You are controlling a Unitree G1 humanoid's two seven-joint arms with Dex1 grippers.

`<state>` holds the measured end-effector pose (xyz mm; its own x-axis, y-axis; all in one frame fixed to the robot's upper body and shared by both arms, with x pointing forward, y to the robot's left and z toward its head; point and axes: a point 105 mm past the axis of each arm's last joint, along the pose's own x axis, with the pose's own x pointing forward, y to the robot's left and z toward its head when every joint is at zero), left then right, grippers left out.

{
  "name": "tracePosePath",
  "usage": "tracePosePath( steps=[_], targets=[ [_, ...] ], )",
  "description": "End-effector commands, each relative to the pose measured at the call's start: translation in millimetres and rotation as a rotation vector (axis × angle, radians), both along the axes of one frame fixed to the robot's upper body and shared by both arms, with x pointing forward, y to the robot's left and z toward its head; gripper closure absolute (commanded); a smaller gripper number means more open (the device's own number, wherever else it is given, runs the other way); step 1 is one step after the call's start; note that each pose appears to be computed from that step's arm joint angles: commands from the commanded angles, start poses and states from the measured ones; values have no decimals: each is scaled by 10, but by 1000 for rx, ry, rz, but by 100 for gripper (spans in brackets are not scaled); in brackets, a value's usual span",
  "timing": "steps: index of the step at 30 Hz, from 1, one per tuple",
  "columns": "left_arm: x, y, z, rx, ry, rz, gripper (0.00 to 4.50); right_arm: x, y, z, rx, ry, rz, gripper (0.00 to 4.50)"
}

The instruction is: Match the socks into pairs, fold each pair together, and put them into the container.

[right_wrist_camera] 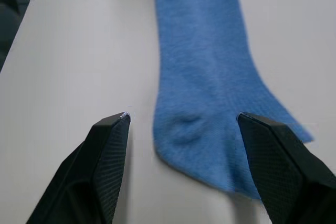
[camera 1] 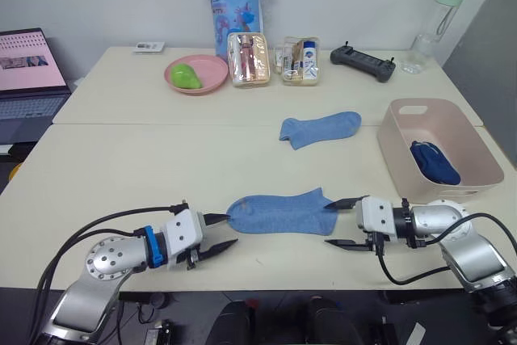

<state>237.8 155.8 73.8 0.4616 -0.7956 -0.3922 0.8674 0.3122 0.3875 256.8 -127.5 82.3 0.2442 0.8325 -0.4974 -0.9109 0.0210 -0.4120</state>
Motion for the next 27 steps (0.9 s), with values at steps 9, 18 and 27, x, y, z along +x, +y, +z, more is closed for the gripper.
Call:
tracePosePath(
  steps=[9,18,27],
  targets=[
    [147,-200,-162,102,-110,-75,218,105,23,-55,-11,-120,-18,147],
    [244,-230,-108,8,-67,-29,450,144,16,13,16,-111,-5,447],
    [121,-238,52,-86,-16,-69,450,49,60,174,51,-41,46,447]
  ],
)
